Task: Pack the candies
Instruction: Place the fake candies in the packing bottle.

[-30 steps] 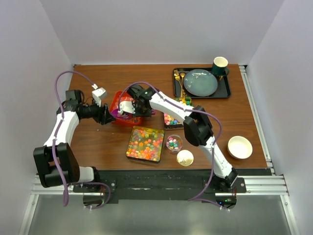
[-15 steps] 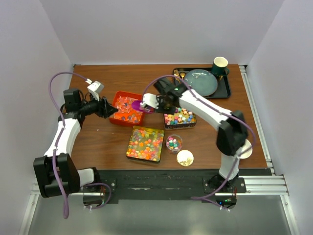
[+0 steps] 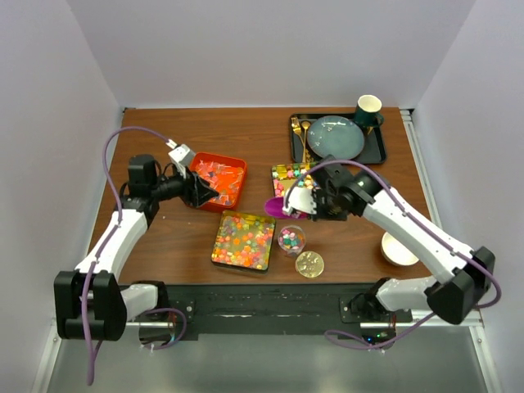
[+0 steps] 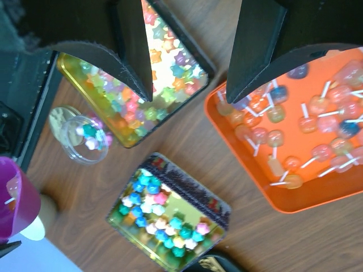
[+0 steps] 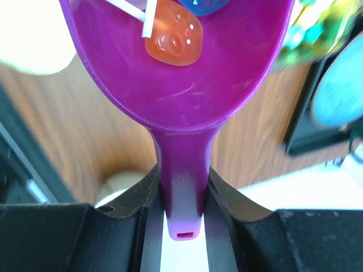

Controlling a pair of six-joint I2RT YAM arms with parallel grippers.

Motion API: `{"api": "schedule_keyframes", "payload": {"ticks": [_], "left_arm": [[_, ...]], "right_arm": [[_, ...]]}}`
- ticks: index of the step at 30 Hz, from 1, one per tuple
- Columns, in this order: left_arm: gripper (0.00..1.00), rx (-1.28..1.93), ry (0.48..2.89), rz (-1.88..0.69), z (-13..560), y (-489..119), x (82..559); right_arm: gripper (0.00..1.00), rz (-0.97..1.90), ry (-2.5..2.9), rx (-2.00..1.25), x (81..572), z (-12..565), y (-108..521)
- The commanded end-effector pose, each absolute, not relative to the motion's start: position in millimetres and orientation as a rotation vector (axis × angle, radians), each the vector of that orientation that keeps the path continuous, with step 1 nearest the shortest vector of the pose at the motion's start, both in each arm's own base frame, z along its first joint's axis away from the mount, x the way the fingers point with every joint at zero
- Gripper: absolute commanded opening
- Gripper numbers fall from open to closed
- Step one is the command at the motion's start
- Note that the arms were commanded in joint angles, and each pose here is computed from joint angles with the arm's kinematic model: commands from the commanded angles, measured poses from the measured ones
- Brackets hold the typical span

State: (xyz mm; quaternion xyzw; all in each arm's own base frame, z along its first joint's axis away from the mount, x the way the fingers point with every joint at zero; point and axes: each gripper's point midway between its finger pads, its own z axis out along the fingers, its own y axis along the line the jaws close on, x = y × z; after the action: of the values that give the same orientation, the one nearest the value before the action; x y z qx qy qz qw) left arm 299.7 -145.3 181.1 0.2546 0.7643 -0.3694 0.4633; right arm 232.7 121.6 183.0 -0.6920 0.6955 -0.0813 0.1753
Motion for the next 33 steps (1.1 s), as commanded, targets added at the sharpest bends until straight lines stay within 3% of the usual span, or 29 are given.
{"api": "schedule_keyframes", "payload": {"ticks": [1,8,33], "left_arm": [[0.59,0.597,1.805,-0.892,192.9,-150.5,300.2],[0.6,0.621,1.818,-0.828,187.1,-143.3,299.9],[0.6,0.554,1.866,-0.717,177.1,-120.0,304.7]], "right_arm": [[0.0,-0.386,2.004,-2.133,196.9,184.6,66.3],[0.0,-0.559,2.058,-2.225,191.4,188.5,37.0],[0.0,-0.992,1.974,-2.45,231.9,190.3,29.6]]}}
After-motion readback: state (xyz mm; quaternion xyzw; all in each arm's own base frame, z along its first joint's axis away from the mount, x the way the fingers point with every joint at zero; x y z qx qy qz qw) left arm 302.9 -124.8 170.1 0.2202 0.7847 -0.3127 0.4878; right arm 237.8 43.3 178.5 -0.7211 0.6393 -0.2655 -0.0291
